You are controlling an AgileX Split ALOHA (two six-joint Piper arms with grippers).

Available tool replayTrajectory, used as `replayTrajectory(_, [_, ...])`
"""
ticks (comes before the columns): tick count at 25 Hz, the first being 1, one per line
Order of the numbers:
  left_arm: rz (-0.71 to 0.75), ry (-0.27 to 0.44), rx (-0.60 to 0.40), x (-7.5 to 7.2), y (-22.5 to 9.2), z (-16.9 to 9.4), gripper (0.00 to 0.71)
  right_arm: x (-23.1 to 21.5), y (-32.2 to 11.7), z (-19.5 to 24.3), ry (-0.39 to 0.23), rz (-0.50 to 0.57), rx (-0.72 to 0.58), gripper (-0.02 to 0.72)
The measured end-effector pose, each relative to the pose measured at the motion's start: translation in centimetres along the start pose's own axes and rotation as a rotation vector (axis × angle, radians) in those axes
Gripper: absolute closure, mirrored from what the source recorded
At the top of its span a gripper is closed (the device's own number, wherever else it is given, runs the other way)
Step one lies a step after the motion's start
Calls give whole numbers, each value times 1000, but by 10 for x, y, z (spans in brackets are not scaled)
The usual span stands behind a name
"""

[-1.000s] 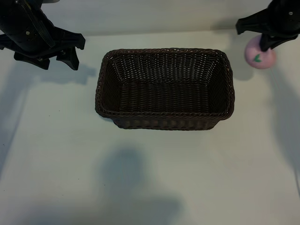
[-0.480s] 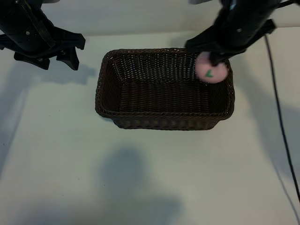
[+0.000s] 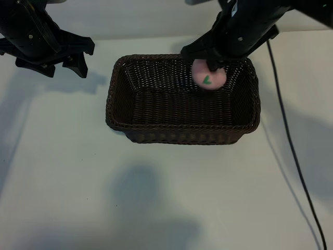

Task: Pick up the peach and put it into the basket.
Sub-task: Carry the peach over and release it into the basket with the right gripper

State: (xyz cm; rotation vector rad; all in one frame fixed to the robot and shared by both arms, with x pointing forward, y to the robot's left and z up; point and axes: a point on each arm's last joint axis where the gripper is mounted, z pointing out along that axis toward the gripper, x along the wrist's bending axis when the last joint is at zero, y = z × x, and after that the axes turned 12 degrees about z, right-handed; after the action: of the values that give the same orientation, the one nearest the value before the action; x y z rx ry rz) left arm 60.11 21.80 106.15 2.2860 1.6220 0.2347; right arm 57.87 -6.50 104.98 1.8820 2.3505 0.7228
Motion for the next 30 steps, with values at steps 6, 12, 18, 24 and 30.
replayTrajectory(6, [0,0,1,0,0,0,123,8,-11,52,-12,-61,105,662])
replayTrajectory(12, [0,0,1,0,0,0,123,7,-21,88,-29,-72,176,662])
replayTrajectory(18, [0,0,1,0,0,0,123,7,-22,90,-31,-73,179,657])
replayTrajectory(24, [0,0,1,0,0,0,123,7,-23,89,-37,-69,197,489])
replayTrajectory(30, [0,0,1,0,0,0,123,13,-11,71,-49,-89,217,180])
